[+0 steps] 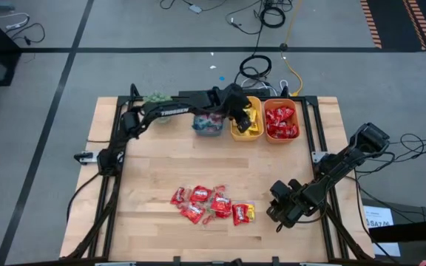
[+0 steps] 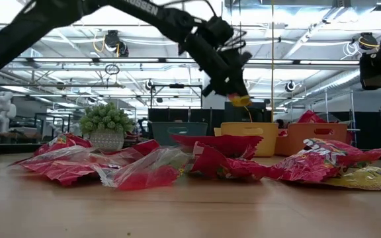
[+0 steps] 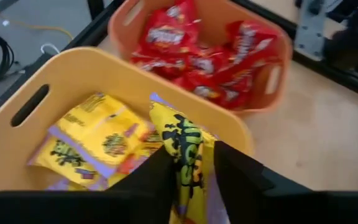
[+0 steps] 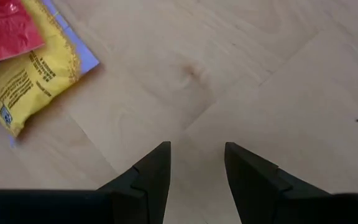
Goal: Sort candy
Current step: Put the yellow candy into the yellow bin
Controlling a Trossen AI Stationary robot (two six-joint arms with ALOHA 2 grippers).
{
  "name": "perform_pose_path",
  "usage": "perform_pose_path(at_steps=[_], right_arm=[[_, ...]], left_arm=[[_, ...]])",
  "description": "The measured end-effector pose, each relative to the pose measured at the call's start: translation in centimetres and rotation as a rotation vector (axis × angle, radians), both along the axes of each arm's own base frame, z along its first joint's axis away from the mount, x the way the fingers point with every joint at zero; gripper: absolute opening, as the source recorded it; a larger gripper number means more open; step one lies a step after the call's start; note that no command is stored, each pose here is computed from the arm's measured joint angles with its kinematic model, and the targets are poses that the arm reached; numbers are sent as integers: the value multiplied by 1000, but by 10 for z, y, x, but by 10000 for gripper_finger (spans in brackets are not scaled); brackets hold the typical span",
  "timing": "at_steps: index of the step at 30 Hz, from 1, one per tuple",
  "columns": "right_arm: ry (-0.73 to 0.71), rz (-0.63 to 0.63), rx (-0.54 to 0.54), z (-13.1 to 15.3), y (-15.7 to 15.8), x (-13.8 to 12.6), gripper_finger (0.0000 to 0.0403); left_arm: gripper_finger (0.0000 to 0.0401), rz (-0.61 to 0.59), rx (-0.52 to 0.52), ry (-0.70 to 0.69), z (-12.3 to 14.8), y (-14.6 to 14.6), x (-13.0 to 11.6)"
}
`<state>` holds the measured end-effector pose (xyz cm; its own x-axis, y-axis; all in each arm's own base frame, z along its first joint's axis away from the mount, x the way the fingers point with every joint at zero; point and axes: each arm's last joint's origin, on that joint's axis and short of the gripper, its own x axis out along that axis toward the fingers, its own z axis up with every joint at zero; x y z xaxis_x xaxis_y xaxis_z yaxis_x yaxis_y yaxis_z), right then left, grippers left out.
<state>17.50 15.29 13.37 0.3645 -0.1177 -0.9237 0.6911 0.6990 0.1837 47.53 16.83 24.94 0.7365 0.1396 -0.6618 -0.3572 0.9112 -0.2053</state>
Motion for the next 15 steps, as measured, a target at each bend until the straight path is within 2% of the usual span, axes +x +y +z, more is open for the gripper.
perform_pose_path(at_steps=[5, 15], right_arm=[[-27, -56, -1, 0, -1, 1, 141], [-130, -78, -114, 2, -4, 3, 141]], left_arm=[[141, 3, -41, -3, -7, 19, -3], [145, -8, -16, -73, 6, 16, -1]])
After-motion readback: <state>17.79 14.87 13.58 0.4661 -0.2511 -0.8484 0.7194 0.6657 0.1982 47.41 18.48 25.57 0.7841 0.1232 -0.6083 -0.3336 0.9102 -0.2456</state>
